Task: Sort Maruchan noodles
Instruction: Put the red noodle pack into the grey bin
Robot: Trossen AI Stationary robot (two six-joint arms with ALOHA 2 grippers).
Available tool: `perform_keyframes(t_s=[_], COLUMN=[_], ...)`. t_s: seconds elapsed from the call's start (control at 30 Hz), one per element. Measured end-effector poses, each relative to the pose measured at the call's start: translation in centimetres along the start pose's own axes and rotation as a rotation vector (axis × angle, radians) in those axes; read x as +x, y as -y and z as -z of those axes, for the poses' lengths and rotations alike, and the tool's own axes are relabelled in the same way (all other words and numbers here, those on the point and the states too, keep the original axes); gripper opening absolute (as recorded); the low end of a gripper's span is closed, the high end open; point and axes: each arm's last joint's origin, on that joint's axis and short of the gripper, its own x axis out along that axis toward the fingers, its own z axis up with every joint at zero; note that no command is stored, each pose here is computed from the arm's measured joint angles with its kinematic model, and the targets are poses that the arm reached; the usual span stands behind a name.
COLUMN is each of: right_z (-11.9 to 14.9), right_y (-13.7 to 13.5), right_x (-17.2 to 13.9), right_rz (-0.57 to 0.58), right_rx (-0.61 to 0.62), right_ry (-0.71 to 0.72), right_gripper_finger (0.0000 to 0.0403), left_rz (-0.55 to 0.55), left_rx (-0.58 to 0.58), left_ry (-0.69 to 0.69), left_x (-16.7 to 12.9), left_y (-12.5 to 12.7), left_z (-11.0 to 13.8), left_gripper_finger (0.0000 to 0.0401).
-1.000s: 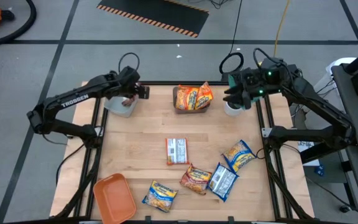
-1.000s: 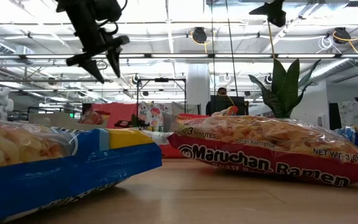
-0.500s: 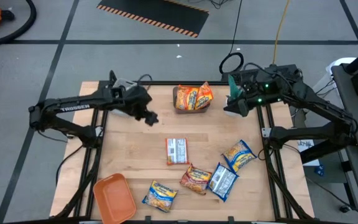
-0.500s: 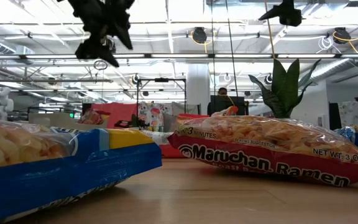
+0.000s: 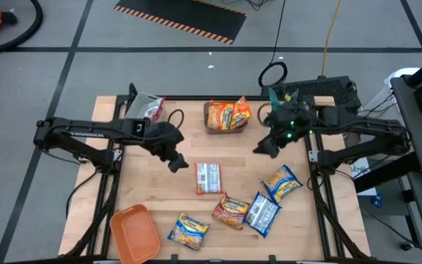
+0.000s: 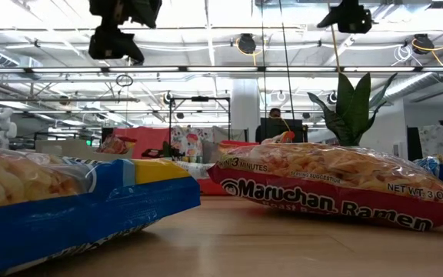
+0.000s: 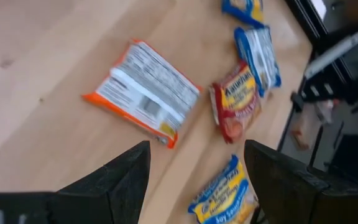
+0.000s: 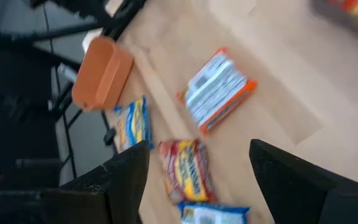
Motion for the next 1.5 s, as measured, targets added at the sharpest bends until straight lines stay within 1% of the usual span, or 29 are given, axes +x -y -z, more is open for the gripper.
perform_keyframes(t_s=[0.1,0.2,0.33,0.57,0.77,0.97,1.07,1.23,1.3,1.5], right_z=[0.8,1.7,2.9,5.3,6.9,8.0,8.4,9.6,10.2,11.9], right_y=[-0.9,-1.7,-2.8,-4.3,-4.7,-5.0,-4.6,-3.0,-2.3,0.3], right_x=[0.9,1.9,3.5,7.3,10.1,12.6,14.1,16.5,17.0,18.1], right_rz=[-0.009,0.009,0.046,0.103,0.137,0.140,0.131,0.113,0.091,0.105], right_rx=[-0.013,-0.045,-0.097,-0.303,-0.393,-0.542,-0.582,-0.608,-0.618,-0.606], right_ry=[-0.050,-0.081,-0.121,-0.229,-0.321,-0.384,-0.385,-0.409,-0.430,-0.455], right_gripper_finger=[0.0269,0.0269,0.0269,0.0269,0.0269,0.0269,0.0269,0.0269,0.0270,0.0270], left_rz=[0.020,0.044,0.031,-0.001,0.000,-0.011,-0.021,-0.030,-0.028,-0.021], left_rx=[0.031,0.072,0.111,0.162,0.185,0.225,0.230,0.201,0.189,0.196], left_ry=[-0.012,-0.019,-0.013,0.009,0.005,0.017,0.029,0.041,0.039,0.026], left_x=[0.1,0.3,0.5,0.7,0.8,0.8,0.8,0.8,0.8,0.8], left_y=[0.7,1.4,2.0,3.4,4.4,4.8,4.8,4.7,4.8,5.1], left_z=[0.5,1.0,1.8,3.5,4.9,5.6,5.5,5.5,5.6,6.1], left_gripper_finger=[0.0262,0.0262,0.0262,0.0262,0.0262,0.0262,0.0262,0.0262,0.0262,0.0262])
